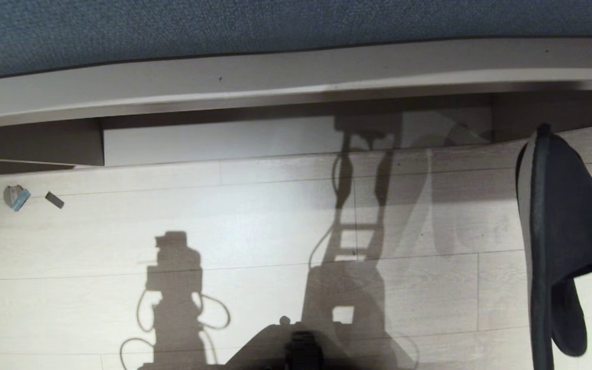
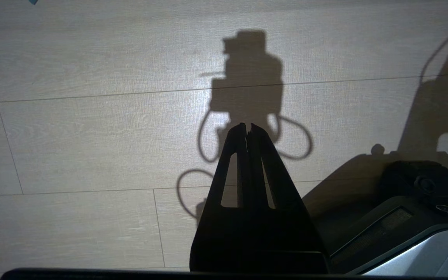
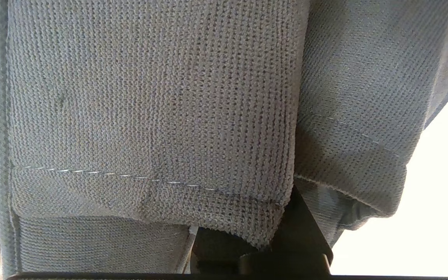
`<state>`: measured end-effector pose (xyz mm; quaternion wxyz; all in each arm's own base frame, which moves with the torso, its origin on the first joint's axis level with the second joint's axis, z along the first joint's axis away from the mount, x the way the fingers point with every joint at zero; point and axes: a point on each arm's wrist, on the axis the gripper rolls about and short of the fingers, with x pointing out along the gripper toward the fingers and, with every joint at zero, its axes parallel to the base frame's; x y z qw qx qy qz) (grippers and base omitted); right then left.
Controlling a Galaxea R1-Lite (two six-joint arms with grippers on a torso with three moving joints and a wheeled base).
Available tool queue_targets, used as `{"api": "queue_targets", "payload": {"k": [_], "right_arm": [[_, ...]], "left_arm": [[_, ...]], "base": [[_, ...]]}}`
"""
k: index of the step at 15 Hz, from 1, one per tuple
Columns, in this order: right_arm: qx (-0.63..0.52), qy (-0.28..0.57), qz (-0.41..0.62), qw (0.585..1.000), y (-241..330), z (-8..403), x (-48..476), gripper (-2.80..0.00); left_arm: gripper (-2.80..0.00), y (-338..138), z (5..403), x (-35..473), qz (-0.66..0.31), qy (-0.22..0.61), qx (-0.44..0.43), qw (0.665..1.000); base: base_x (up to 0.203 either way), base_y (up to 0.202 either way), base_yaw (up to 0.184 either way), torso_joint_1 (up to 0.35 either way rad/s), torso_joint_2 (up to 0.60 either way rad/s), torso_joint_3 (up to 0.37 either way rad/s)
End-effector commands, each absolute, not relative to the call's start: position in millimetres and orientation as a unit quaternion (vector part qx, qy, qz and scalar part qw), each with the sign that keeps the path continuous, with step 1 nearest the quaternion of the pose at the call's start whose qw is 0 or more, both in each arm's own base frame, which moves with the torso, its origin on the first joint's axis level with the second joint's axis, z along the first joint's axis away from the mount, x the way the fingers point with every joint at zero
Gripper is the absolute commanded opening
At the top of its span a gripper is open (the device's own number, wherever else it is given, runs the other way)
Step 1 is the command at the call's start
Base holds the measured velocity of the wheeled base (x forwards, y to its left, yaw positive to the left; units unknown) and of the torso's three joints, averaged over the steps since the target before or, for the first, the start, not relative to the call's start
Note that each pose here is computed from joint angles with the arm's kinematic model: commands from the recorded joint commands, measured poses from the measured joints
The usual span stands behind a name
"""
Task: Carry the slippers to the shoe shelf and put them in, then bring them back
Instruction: Place the slippers into the shoe cabinet
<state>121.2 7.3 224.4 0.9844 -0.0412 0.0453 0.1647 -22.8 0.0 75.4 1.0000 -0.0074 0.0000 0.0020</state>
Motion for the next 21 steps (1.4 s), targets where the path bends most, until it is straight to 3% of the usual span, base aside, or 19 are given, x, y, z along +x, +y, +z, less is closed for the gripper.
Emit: {"api": "queue_targets", "payload": {"k": [1, 6, 14, 21], "right_arm": [[-0.04, 0.057, 0.169, 0.983, 8.2, 229.5, 162.6, -2.8], [-0.046, 0.025, 0.202, 0.978, 22.8, 251.0, 204.6, -2.8], [-0.069, 0.07, 0.176, 0.98, 24.9, 219.6, 211.0, -2.8], [-0.055, 0.047, 0.147, 0.987, 29.5, 213.8, 271.9, -2.8]], "left_arm": [[-2.8, 0.0, 75.3, -22.8, 0.002, 0.001, -0.008, 1.0], [-2.8, 0.0, 75.5, -22.8, 0.002, 0.0, -0.008, 1.0], [-2.8, 0.0, 75.5, -22.8, 0.002, 0.0, -0.008, 1.0], [-2.8, 0.0, 75.5, -22.8, 0.002, 0.0, -0.007, 1.0]], "base": [[0.0, 0.0, 0.0, 0.0, 0.0, 0.0], [0.0, 0.0, 0.0, 0.0, 0.0, 0.0], [0.0, 0.0, 0.0, 0.0, 0.0, 0.0], [0.0, 0.0, 0.0, 0.0, 0.0, 0.0]]}}
